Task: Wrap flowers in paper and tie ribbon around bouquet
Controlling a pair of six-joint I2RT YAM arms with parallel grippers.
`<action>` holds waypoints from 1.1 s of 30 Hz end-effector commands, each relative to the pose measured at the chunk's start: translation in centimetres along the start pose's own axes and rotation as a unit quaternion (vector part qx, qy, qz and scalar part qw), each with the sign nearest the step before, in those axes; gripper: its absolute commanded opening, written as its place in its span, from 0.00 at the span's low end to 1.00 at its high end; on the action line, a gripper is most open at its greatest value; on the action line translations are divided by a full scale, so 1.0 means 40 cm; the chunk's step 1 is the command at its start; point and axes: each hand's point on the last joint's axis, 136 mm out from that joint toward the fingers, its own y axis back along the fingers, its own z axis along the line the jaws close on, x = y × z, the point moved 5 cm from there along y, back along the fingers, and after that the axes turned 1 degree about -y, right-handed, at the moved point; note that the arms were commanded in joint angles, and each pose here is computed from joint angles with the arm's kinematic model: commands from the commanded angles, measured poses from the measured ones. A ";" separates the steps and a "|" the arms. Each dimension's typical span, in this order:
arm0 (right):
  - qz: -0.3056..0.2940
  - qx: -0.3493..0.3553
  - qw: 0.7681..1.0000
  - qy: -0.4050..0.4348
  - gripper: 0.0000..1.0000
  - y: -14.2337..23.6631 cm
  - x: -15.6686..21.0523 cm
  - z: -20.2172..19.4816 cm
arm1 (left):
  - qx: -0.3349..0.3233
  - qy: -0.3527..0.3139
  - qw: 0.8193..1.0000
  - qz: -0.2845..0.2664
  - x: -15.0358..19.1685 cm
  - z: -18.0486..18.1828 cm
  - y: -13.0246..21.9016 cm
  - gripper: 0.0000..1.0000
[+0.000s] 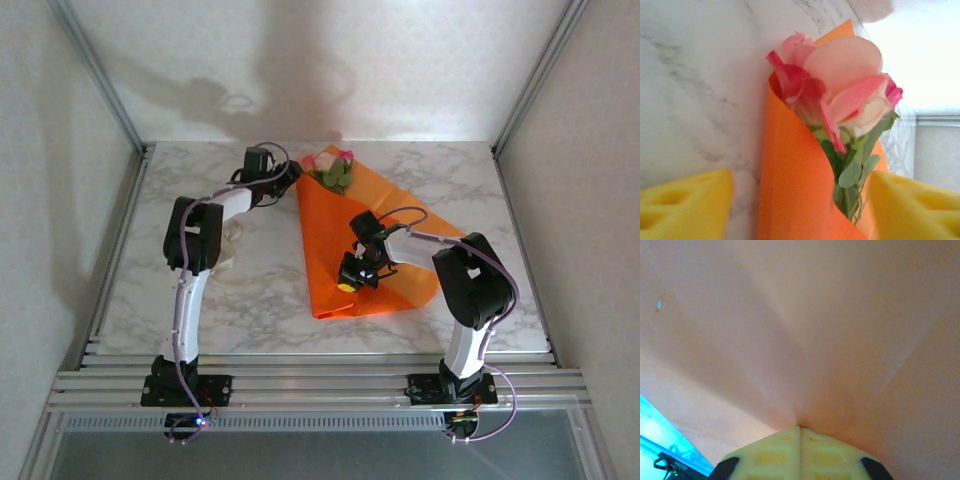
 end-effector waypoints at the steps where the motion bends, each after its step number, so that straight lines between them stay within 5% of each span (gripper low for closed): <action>1: 0.026 0.089 0.995 -0.026 0.00 -0.056 0.038 -0.105 | -0.021 -0.021 0.999 -0.035 0.014 -0.070 0.151 0.92; 8: 0.025 0.083 0.996 -0.023 0.00 -0.058 0.033 -0.102 | -0.024 -0.010 0.991 0.132 0.446 -0.048 0.346 0.61; 14: 0.026 0.081 0.996 -0.020 0.00 -0.059 0.030 -0.099 | -0.075 -0.006 0.965 0.251 0.723 0.019 0.431 0.57; 19: 0.026 0.082 0.996 -0.017 0.00 -0.061 0.027 -0.099 | -0.084 -0.001 0.961 0.264 0.784 0.049 0.442 0.53; 27: 0.027 0.088 0.996 -0.016 0.00 -0.059 0.026 -0.102 | -0.161 -0.026 0.964 0.208 0.733 0.054 0.465 0.62; 33: 0.029 0.088 0.996 -0.015 0.00 -0.061 0.023 -0.102 | -0.115 0.040 0.965 0.233 0.763 0.031 0.495 0.60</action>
